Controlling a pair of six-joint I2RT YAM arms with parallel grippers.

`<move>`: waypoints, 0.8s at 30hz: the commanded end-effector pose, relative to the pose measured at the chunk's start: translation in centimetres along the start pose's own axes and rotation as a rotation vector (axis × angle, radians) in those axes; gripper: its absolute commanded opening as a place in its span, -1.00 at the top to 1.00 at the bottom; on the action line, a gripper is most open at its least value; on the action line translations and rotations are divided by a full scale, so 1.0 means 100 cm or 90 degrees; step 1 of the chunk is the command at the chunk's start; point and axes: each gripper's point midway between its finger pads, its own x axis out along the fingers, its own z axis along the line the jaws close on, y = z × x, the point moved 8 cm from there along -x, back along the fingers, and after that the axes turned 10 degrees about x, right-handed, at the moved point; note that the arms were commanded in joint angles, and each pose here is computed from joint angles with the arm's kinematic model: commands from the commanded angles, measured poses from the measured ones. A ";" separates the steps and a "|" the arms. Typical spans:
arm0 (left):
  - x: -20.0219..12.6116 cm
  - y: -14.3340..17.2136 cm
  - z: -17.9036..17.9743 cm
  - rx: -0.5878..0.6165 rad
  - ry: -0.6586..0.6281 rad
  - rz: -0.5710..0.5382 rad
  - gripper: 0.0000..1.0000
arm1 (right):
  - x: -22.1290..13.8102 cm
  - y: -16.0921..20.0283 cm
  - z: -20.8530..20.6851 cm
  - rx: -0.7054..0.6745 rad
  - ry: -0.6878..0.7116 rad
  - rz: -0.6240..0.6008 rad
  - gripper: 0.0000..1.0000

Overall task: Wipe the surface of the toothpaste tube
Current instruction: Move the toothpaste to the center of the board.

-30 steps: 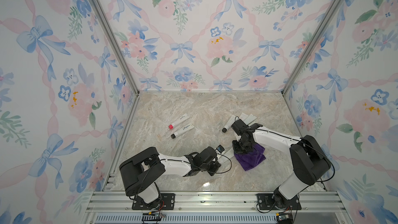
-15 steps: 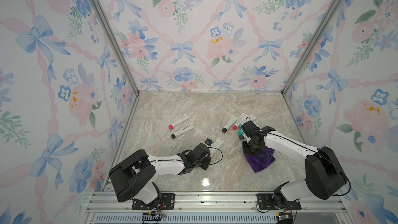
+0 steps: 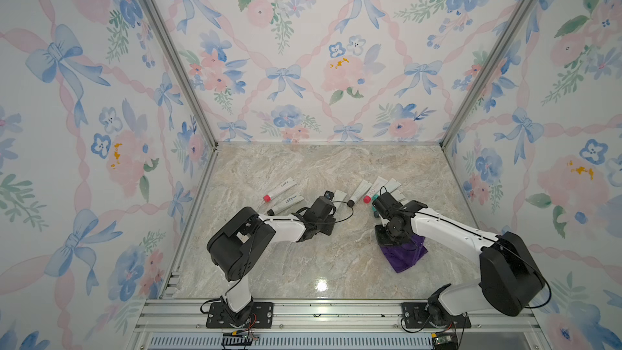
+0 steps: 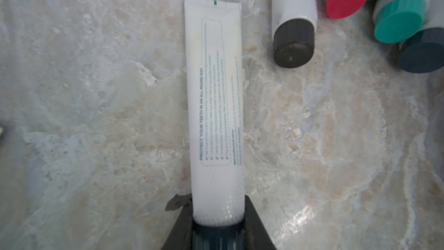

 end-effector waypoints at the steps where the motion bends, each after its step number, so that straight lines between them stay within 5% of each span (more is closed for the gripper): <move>1: 0.014 -0.018 -0.004 0.042 0.019 -0.001 0.43 | 0.000 0.002 0.003 -0.003 0.007 0.001 0.61; 11: 0.050 -0.060 -0.006 0.053 0.062 -0.022 0.36 | 0.001 0.001 0.002 -0.006 0.012 0.004 0.60; 14: 0.048 -0.064 -0.005 0.049 0.064 -0.026 0.14 | -0.001 0.000 0.001 -0.007 0.013 0.003 0.60; 18: 0.021 -0.067 0.011 0.014 0.023 -0.041 -0.22 | -0.001 0.000 0.002 -0.006 0.009 0.003 0.59; 24: -0.044 -0.053 0.060 -0.095 -0.059 -0.077 -0.39 | -0.002 0.004 0.002 -0.008 0.000 0.001 0.59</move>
